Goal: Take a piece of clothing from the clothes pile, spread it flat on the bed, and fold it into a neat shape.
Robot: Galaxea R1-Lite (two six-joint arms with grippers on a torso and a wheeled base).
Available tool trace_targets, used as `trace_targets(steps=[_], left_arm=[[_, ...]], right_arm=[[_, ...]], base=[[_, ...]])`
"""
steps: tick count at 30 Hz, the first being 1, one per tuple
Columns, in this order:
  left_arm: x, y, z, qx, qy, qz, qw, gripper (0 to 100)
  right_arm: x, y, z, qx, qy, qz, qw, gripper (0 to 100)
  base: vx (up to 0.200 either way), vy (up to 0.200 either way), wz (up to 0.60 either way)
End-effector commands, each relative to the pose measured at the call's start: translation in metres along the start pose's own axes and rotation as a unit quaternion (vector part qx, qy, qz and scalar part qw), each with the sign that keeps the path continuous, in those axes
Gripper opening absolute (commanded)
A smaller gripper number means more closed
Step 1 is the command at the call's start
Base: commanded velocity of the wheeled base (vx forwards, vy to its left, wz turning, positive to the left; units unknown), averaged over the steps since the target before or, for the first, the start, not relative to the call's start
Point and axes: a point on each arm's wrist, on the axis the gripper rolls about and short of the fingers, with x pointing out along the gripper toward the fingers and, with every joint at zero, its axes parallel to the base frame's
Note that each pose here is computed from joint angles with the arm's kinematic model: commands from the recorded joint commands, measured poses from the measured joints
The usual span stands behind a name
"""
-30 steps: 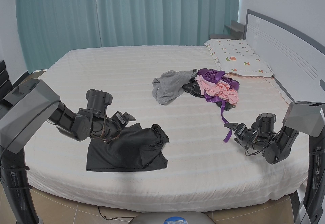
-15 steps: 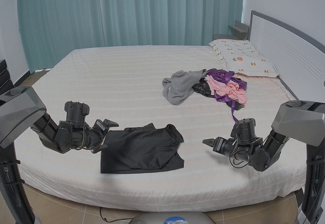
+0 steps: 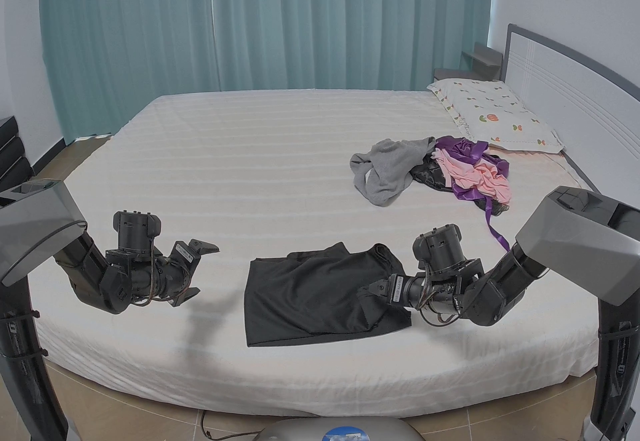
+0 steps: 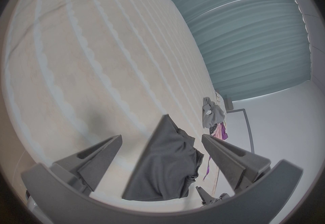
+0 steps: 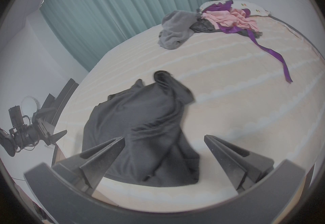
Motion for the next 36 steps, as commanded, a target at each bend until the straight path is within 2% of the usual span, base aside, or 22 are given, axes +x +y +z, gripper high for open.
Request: trace_targets(steps=[1, 6, 10, 16, 25, 33, 36], left_arm=[[0.003, 0.007, -0.002, -0.003, 0.002, 0.009, 1.0, 100], [0.004, 0.007, -0.003, 0.0, 0.004, 0.011, 0.9999, 100], [0.005, 0.008, -0.003, 0.004, 0.005, 0.013, 0.9999, 100], [0.005, 0.008, -0.003, 0.004, 0.005, 0.013, 0.9999, 100], [0.005, 0.008, -0.003, 0.004, 0.004, 0.012, 0.9999, 100], [0.005, 0.008, -0.003, 0.005, 0.005, 0.012, 0.9999, 100], [0.005, 0.008, -0.003, 0.005, 0.005, 0.012, 0.9999, 100]], right_arm=[[0.004, 0.006, 0.005, -0.007, -0.005, 0.002, 1.0, 100], [0.009, 0.004, 0.005, -0.016, -0.003, -0.004, 0.9999, 100], [0.017, -0.003, 0.0, -0.042, 0.003, -0.048, 0.9979, 100], [0.025, -0.008, -0.005, -0.055, 0.01, -0.064, 0.9964, 100], [0.023, -0.014, -0.006, -0.053, 0.015, -0.07, 0.996, 100], [-0.002, -0.045, 0.002, -0.026, 0.019, -0.095, 0.9949, 100], [-0.004, -0.048, 0.002, -0.024, 0.021, -0.099, 0.9946, 100]], base=[[0.0, 0.0, 0.0], [0.0, 0.0, 0.0], [0.0, 0.0, 0.0], [0.0, 0.0, 0.0], [0.0, 0.0, 0.0], [0.0, 0.0, 0.0], [0.0, 0.0, 0.0]])
